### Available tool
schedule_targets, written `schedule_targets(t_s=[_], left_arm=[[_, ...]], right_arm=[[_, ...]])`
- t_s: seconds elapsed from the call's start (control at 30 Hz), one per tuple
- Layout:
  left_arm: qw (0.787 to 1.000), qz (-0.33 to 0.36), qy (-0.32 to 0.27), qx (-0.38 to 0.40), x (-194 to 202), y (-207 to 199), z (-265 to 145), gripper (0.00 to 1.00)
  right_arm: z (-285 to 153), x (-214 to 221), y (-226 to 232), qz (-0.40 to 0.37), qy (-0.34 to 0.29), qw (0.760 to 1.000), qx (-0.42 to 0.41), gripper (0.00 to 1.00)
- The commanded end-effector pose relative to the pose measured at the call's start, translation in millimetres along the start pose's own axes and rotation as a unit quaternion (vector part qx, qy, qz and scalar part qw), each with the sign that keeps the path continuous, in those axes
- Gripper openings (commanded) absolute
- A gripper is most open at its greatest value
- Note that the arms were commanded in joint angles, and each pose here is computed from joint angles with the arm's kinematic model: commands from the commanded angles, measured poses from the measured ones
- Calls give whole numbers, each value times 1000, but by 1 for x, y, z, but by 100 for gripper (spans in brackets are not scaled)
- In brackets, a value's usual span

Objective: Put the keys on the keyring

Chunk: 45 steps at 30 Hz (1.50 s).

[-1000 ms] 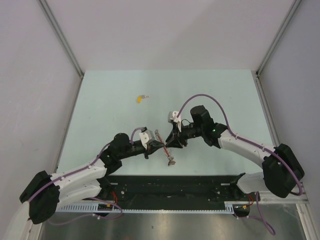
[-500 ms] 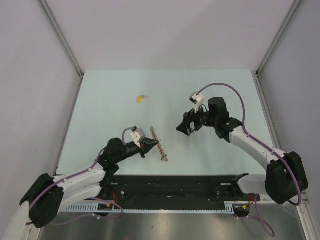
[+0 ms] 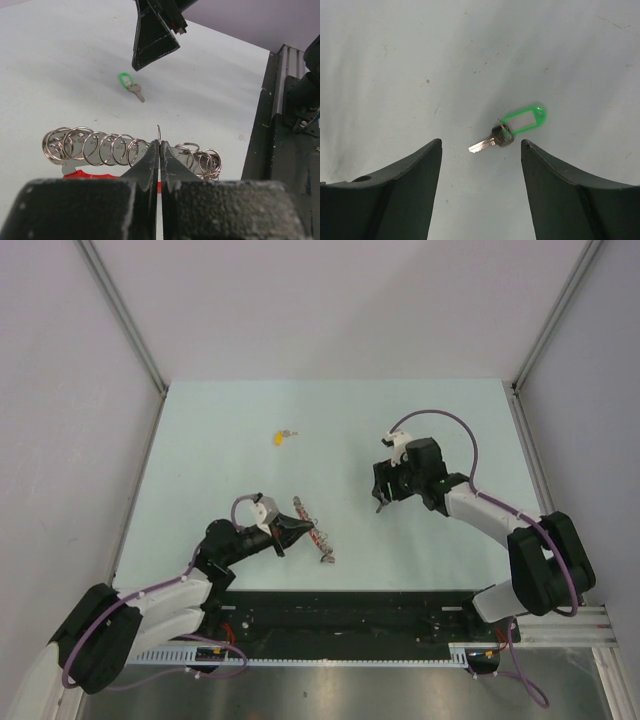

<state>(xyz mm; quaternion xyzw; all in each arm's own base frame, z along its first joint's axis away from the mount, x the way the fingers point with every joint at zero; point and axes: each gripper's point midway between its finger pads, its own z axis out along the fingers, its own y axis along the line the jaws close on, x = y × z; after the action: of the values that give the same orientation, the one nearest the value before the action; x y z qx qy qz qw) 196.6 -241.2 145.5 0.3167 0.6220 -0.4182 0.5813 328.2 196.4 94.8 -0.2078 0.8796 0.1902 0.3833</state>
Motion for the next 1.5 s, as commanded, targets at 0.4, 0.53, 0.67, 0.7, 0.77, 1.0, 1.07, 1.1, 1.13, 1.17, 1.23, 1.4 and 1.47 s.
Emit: schedule_targets(t_s=[0.4,0.53,0.67,0.7,0.77,1.0,1.07,1.1,1.13,1.17,1.23,1.4,1.47], left_arm=[[998,-24,-58,8,-34,-3,6,0],[997,-36,-61,-9,-38,2,5,0],[996,-41,-73,-17,-49,2,3,1],[996,-43,-75,-22,-51,3,3,0],[996,-50,-74,-22,-51,3,3,0],[995,-66,-81,-7,-58,-4,3,0],[994,-66,-82,-6,-59,-5,3,0],[994,-66,-82,-6,-59,-5,4,0],[994,-67,-83,-5,-60,-5,4,0],[994,-67,-82,-3,-60,-6,4,1],[994,-66,-82,-2,-61,-6,4,0],[995,-67,-79,1,-60,-8,5,0],[995,-67,-79,3,-60,-8,5,0]], right_arm=[[-51,-58,173,-168,-180,937,-247,64],[-67,-60,189,-178,-191,921,-291,61],[-76,-54,199,-188,-182,911,-319,56],[-77,-53,199,-190,-182,910,-321,54],[-78,-52,204,-198,-181,907,-325,51],[-73,-52,215,-206,-183,902,-331,47],[-71,-53,217,-205,-185,901,-335,47],[-71,-54,218,-206,-186,900,-335,46],[-70,-53,218,-206,-186,900,-336,45],[-69,-52,218,-206,-184,900,-337,44],[-69,-53,220,-207,-186,899,-339,42],[-65,-53,223,-208,-187,898,-340,37],[-64,-55,223,-208,-189,898,-338,37]])
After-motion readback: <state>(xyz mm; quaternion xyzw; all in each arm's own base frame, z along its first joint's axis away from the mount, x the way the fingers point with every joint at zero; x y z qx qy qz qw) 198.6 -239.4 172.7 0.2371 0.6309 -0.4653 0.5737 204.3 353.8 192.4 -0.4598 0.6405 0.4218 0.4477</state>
